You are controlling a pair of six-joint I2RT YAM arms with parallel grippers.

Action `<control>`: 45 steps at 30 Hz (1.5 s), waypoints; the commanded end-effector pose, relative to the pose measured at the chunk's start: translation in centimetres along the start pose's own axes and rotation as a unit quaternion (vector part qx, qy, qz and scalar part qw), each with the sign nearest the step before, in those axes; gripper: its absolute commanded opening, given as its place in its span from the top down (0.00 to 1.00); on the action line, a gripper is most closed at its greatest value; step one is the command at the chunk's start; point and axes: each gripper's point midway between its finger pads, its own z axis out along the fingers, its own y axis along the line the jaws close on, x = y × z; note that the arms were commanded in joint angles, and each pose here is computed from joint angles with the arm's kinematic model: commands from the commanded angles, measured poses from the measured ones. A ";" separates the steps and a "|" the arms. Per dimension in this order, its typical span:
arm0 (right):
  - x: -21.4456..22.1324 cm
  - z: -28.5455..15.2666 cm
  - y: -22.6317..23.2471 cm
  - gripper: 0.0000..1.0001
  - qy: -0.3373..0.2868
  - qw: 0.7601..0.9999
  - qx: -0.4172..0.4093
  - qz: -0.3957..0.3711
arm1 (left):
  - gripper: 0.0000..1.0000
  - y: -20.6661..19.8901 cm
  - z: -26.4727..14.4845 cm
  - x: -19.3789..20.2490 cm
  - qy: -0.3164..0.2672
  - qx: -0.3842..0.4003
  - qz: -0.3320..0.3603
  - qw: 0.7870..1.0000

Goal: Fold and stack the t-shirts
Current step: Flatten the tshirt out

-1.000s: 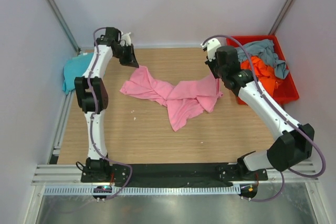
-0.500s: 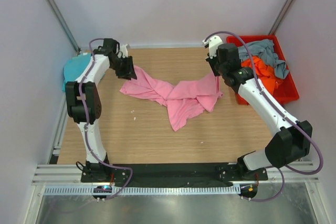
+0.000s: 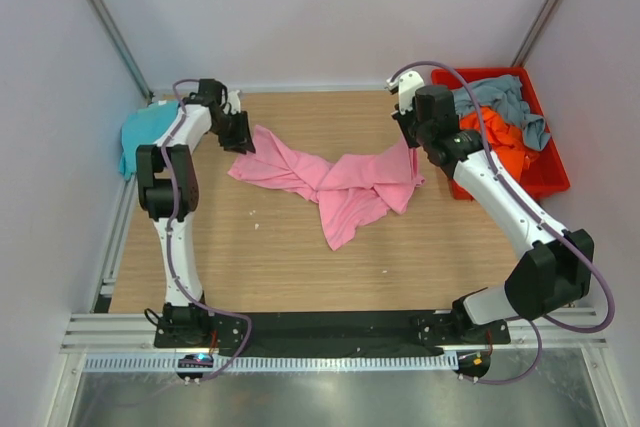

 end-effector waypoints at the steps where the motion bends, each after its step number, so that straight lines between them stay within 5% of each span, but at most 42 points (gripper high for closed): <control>1: -1.8 -1.0 -1.0 0.98 -0.036 0.999 0.014 0.011 | 0.66 -0.2 0.0 -2.0 -0.022 0.004 0.010 1.000; 33: -1.3 -0.7 -0.9 0.99 -0.032 0.999 0.008 0.013 | 0.65 0.6 -0.7 -1.4 -0.029 -0.002 -0.001 1.000; 45: -1.0 -0.7 -0.9 0.99 -0.031 0.999 0.008 0.015 | 0.78 0.7 -0.1 -1.7 -0.030 0.003 0.000 1.000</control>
